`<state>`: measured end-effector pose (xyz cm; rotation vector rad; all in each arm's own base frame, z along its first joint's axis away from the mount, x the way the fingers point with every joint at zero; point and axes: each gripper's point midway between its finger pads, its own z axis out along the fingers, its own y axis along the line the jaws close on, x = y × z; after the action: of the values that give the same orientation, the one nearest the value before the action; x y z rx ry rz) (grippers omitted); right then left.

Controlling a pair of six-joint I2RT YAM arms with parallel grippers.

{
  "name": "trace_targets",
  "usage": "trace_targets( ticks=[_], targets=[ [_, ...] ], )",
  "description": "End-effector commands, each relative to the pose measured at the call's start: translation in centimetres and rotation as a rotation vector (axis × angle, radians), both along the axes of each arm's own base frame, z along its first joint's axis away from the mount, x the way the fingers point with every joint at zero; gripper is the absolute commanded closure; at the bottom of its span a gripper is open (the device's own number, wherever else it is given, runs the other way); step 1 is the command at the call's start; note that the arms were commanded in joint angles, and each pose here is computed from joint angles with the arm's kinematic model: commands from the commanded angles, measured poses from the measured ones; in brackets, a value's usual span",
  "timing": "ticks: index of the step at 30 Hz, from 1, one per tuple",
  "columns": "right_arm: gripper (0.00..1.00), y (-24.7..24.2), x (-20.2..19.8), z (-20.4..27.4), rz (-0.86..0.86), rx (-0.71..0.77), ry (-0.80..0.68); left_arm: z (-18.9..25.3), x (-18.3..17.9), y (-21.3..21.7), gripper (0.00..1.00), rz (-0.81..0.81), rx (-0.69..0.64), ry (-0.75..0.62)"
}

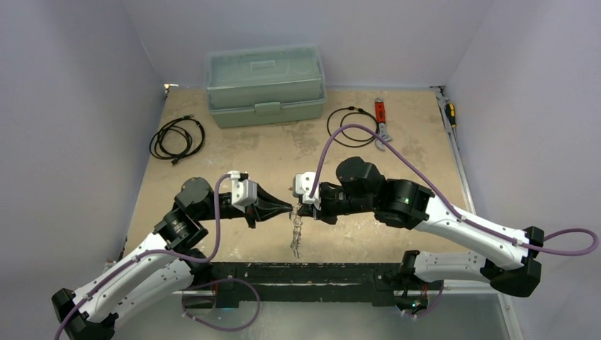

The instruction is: Put the keys on the keyring

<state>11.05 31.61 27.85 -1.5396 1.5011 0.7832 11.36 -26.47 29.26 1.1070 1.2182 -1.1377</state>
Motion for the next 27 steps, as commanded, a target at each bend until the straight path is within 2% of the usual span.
trace_targets(
  ticks=[1,17,27],
  targets=[
    [1.00,0.8,0.1,1.9,0.020,0.062,-0.020,1.1,-1.1,-0.2,1.00,-0.057,-0.033,-0.027],
    [1.00,0.8,0.2,2.5,0.018,0.065,-0.031,1.1,-2.3,-0.4,1.00,-0.120,-0.040,-0.010],
    [1.00,0.2,-0.2,2.2,0.011,0.066,-0.016,1.6,-0.3,0.3,1.00,0.016,-0.032,-0.049]
  ],
)
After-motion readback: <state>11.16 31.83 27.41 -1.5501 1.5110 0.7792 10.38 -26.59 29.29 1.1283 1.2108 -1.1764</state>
